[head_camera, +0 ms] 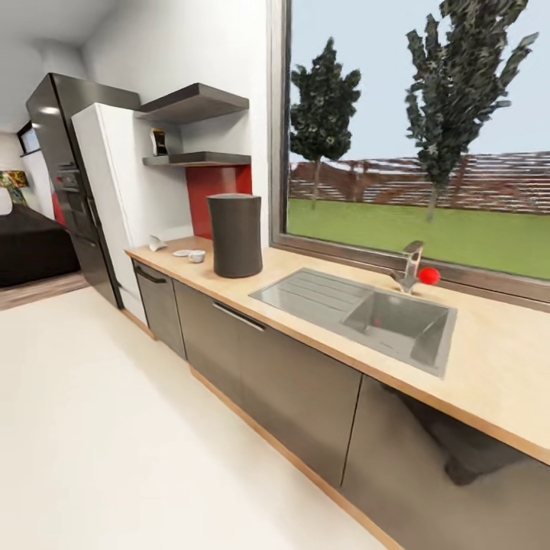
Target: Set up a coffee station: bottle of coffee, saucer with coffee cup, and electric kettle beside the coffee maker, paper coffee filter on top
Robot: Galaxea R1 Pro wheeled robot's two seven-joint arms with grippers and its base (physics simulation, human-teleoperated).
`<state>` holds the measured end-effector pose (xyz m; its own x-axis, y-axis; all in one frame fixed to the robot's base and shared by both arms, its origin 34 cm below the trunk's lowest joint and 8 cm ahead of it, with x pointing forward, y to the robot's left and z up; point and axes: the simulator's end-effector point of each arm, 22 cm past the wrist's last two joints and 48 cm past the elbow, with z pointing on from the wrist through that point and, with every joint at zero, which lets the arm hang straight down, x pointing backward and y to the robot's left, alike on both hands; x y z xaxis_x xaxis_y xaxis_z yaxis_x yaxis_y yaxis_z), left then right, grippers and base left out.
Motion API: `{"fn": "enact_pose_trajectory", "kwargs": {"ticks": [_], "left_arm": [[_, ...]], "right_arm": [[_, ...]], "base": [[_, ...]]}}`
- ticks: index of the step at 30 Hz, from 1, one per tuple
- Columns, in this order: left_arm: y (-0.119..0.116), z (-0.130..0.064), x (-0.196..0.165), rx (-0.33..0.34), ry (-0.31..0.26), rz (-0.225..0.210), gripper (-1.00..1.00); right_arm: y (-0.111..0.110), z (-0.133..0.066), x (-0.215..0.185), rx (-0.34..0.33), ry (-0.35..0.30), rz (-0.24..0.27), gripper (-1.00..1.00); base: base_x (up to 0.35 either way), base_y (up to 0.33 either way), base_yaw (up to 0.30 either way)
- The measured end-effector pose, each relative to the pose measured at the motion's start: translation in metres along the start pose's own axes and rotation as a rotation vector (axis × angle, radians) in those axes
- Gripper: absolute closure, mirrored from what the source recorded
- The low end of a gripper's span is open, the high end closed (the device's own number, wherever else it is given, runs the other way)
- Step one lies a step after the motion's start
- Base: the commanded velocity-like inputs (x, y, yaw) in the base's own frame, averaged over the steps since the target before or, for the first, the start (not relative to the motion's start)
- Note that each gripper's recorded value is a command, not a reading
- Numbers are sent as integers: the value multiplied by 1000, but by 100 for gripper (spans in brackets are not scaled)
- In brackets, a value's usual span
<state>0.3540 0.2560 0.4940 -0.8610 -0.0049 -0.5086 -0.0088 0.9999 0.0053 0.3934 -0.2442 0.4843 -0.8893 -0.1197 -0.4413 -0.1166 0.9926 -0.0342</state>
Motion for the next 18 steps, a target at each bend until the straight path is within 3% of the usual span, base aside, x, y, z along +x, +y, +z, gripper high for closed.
{"fn": "enact_pose_trajectory", "kwargs": {"ticks": [13,18], "left_arm": [[0,0,0,0,0,0,-100],[0,0,0,0,0,0,-100]], "right_arm": [[0,0,0,0,1,0,-100],[0,0,0,-1,2,1,-100]], "base": [[269,207,271],[266,211,139]]}}
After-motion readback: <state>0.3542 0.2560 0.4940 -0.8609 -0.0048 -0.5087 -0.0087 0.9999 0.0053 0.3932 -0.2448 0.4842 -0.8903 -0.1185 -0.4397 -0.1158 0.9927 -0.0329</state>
